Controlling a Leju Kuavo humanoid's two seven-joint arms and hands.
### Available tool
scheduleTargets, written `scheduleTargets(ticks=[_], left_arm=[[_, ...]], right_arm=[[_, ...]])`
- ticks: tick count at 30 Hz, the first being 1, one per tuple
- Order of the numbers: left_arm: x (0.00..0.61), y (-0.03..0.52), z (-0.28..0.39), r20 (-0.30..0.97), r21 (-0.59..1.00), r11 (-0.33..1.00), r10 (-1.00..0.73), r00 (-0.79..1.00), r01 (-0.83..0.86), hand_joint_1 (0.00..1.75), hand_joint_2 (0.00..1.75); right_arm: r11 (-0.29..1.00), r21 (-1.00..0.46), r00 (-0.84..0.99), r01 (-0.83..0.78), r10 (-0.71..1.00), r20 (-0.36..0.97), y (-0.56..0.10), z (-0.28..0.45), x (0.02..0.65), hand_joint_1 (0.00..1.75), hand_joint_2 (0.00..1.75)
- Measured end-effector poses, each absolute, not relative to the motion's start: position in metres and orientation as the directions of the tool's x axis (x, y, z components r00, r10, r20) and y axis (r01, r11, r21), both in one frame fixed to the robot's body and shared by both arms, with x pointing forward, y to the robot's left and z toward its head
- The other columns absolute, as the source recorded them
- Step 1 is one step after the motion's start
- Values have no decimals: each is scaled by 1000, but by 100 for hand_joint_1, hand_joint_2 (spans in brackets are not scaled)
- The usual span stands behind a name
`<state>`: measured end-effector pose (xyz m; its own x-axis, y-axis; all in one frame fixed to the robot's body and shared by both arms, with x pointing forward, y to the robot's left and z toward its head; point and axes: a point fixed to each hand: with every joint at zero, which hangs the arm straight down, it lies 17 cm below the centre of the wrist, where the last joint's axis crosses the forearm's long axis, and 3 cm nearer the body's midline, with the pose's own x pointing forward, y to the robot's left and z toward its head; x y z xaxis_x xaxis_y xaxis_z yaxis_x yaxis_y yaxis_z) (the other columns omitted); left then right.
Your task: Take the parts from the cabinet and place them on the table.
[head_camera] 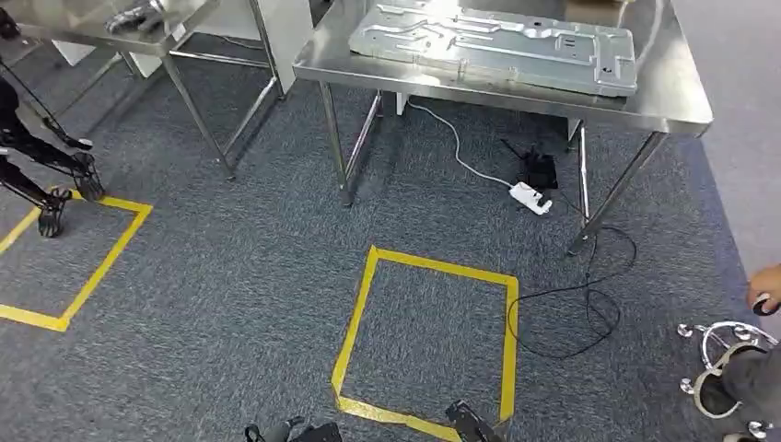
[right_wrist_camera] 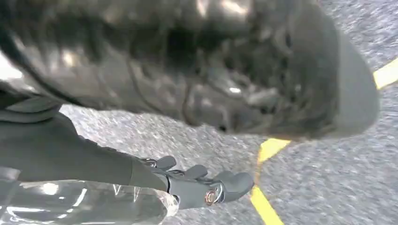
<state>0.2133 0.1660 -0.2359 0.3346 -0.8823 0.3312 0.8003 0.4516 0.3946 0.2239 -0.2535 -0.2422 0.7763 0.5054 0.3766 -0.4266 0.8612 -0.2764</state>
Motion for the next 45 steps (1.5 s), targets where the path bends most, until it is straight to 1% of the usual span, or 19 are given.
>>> scheduleTargets(ticks=[15,25,28,32,38,41,45], left_arm=[[212,164,-236,329,395,438,-888,320,808,0,0],[210,164,-237,315,400,439,-890,330,804,0,0],[199,165,-240,305,387,440,-891,337,811,0,0],[199,166,-241,298,387,438,-892,340,811,0,0],[190,173,-245,251,376,422,-903,348,825,0,0],[201,175,-242,263,400,450,-891,371,798,0,0],[194,179,-245,261,381,507,-861,436,773,0,0]], right_arm=[[863,-275,778,-424,503,376,-254,-244,219,0,0],[816,-296,731,-497,577,364,-252,-248,207,0,0],[805,-299,722,-513,593,357,-250,-249,203,0,0],[797,-294,706,-528,604,371,-244,-248,205,0,0],[753,-280,664,-596,658,355,-235,-249,200,0,0],[720,-286,631,-632,692,351,-232,-249,201,0,0],[690,-298,586,-660,720,371,-225,-244,211,0,0]])
